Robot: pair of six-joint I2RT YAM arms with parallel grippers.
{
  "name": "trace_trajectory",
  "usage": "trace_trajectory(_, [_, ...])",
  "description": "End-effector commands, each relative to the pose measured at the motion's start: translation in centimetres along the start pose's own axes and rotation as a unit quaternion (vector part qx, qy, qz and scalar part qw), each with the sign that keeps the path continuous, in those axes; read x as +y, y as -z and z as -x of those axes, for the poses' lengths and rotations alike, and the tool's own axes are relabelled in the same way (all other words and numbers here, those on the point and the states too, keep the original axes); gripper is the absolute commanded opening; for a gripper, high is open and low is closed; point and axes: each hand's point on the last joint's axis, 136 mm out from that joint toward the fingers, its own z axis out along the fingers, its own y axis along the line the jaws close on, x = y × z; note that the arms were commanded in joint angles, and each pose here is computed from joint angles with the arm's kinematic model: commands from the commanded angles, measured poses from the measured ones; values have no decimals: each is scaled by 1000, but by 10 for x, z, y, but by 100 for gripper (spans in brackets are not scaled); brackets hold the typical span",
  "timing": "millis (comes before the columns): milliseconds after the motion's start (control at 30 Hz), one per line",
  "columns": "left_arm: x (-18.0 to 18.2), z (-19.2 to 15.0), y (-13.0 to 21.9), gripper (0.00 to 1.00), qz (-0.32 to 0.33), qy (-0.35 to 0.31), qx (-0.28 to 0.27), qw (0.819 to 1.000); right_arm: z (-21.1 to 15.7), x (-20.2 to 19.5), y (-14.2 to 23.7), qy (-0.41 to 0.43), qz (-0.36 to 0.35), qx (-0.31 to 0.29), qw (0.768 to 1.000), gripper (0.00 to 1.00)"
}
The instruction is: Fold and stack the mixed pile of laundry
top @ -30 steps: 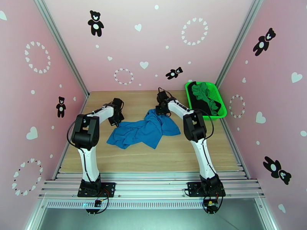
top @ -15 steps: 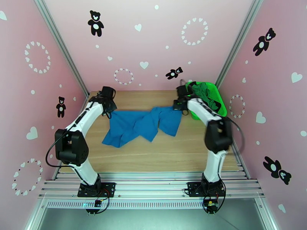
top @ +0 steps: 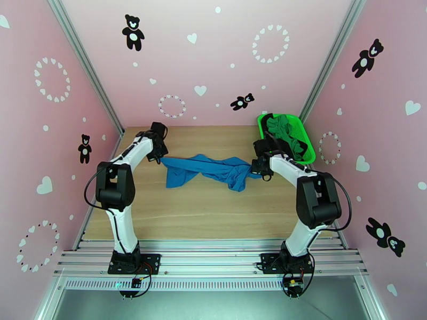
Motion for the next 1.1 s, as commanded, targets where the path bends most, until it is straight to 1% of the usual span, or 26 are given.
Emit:
trace_trajectory(0, [3,29,48,0,-29,12,-47,998,25,1,29,17,28,-63,998,0])
trace_trajectory(67, [3,36,68,0,-42,10,-61,997,38,12,47,37,64,-98,992,0])
trace_trajectory(133, [4,46,90,0,-48,5,-78,996,54,25,71,66,104,-140,982,0])
trace_trajectory(267, [3,69,133,0,-61,-5,-113,992,89,49,128,125,168,-218,953,0])
trace_trajectory(333, [4,78,151,0,-65,-5,-126,990,101,60,158,150,199,-252,935,0])
trace_trajectory(400, [6,84,171,0,-72,0,-141,987,108,71,190,174,237,-289,911,0])
trace_trajectory(533, [18,87,213,0,-88,10,-175,981,97,85,251,232,302,-350,856,0])
trace_trajectory(567, [22,86,224,0,-91,12,-183,979,92,83,260,239,306,-360,848,8])
trace_trajectory(600, [27,84,233,0,-92,13,-189,978,86,79,263,242,301,-365,847,23])
trace_trajectory(633, [31,81,239,0,-93,13,-192,977,82,73,263,238,289,-365,852,39])
trace_trajectory(700, [38,73,250,0,-97,11,-193,976,72,56,252,220,250,-351,875,65])
trace_trajectory(767, [41,63,252,0,-103,10,-186,977,60,39,235,190,214,-325,901,79])
trace_trajectory(800, [43,58,250,0,-104,8,-181,978,52,31,223,173,199,-304,915,95])
trace_trajectory(833, [44,53,247,0,-105,8,-176,979,43,27,215,164,194,-289,923,98])
trace_trajectory(900, [47,42,240,0,-105,9,-167,980,24,23,194,137,196,-259,936,99])
trace_trajectory(1000, [52,28,228,0,-103,14,-157,982,-2,34,167,96,241,-210,943,99])
trace_trajectory(1067, [55,20,220,0,-102,16,-149,984,-17,46,145,59,275,-162,946,99])
